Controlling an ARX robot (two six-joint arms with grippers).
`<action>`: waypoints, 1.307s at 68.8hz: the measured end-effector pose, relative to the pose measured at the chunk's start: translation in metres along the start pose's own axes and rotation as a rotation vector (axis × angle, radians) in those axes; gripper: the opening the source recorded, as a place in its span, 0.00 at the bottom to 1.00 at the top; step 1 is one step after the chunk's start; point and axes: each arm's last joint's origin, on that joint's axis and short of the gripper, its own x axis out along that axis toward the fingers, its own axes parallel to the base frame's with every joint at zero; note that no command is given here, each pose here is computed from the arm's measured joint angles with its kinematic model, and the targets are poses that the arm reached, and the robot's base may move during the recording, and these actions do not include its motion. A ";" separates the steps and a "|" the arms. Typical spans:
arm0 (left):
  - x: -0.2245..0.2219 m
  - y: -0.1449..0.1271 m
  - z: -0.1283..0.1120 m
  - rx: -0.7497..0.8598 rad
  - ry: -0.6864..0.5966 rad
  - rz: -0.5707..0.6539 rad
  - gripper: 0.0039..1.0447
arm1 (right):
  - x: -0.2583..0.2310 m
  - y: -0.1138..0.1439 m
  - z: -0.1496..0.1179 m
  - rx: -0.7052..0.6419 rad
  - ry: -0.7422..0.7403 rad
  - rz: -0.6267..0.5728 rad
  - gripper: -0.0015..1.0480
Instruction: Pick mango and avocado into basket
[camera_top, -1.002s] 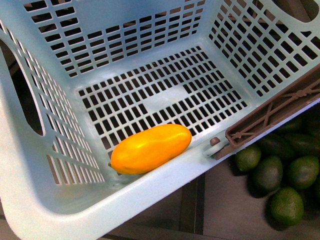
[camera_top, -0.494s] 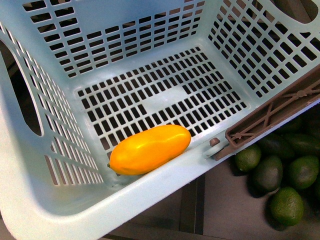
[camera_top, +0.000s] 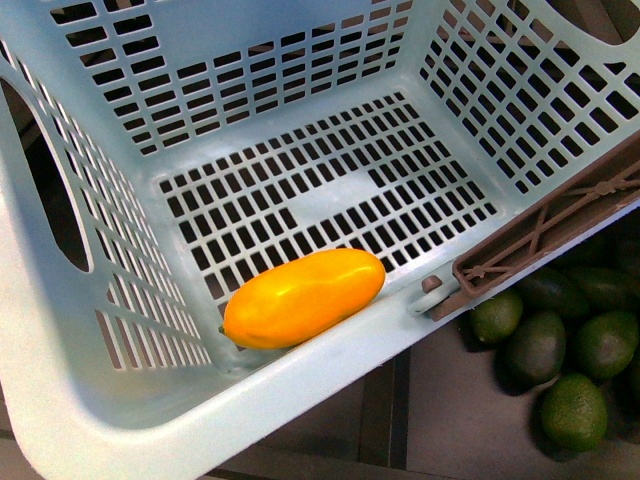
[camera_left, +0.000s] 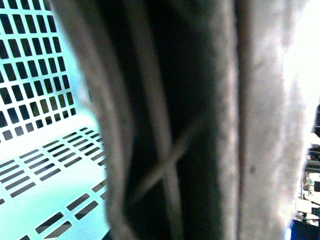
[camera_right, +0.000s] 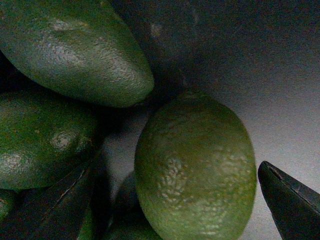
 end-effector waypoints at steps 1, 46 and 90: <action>0.000 0.000 0.000 0.000 0.000 0.000 0.12 | 0.001 0.000 0.000 -0.001 0.001 -0.001 0.92; 0.000 0.000 0.000 0.000 0.000 0.000 0.12 | 0.026 0.002 -0.005 -0.005 0.022 -0.045 0.92; 0.000 0.000 0.000 0.000 0.000 0.000 0.12 | -0.017 -0.002 -0.008 -0.012 -0.043 0.080 0.62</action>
